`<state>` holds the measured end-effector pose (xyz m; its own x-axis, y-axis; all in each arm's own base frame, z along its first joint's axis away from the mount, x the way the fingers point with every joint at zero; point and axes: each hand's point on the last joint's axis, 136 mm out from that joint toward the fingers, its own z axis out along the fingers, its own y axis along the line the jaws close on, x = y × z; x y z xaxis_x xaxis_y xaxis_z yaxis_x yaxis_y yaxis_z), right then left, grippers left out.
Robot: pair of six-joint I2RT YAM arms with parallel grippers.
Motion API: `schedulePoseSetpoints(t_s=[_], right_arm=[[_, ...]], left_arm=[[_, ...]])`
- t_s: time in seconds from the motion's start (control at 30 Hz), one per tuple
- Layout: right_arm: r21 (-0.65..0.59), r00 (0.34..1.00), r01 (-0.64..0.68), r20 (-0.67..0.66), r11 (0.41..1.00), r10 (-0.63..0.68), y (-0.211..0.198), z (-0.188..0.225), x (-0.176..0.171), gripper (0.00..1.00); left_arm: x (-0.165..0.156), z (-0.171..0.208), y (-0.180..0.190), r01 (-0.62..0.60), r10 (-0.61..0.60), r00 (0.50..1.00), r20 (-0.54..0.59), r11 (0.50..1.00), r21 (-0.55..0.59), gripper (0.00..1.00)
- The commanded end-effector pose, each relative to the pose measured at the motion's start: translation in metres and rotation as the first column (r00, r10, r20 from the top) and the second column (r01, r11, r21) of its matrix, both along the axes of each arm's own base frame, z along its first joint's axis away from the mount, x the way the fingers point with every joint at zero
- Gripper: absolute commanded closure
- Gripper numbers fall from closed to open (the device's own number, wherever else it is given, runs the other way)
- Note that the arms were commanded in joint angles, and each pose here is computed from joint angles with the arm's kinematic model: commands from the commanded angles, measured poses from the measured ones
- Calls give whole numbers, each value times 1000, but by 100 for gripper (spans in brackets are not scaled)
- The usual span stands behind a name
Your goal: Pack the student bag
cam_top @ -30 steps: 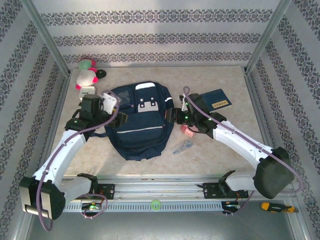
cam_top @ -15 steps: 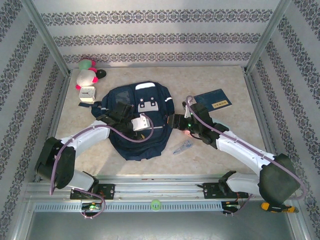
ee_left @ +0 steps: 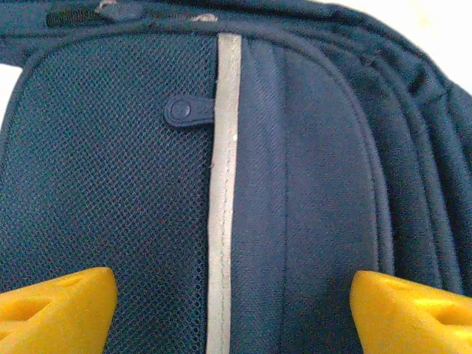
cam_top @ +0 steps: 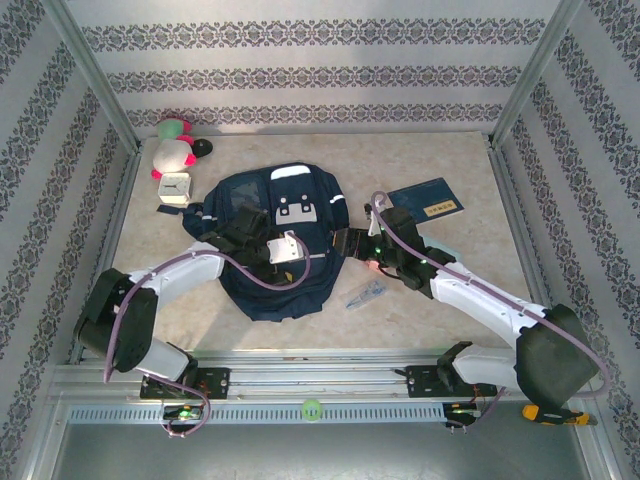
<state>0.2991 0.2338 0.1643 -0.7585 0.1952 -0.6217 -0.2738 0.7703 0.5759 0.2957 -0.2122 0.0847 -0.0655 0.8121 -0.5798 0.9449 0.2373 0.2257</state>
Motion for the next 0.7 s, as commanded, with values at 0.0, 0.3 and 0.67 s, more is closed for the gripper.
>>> schedulePoseSetpoints(t_s=[0.0,0.3,0.67], right_arm=[[26,1000,-17,-8,1000,17,7,-4,-3,40],[38,999,-32,-13,999,32,11,-6,-4,38],[128,991,0,-134,992,18,18,-12,-6,37]], left_arm=[[-24,6,-7,79,-80,997,-19,996,-51,16],[-30,-19,8,88,-83,994,-68,994,68,14],[12,16,13,-59,47,982,185,997,57,87]])
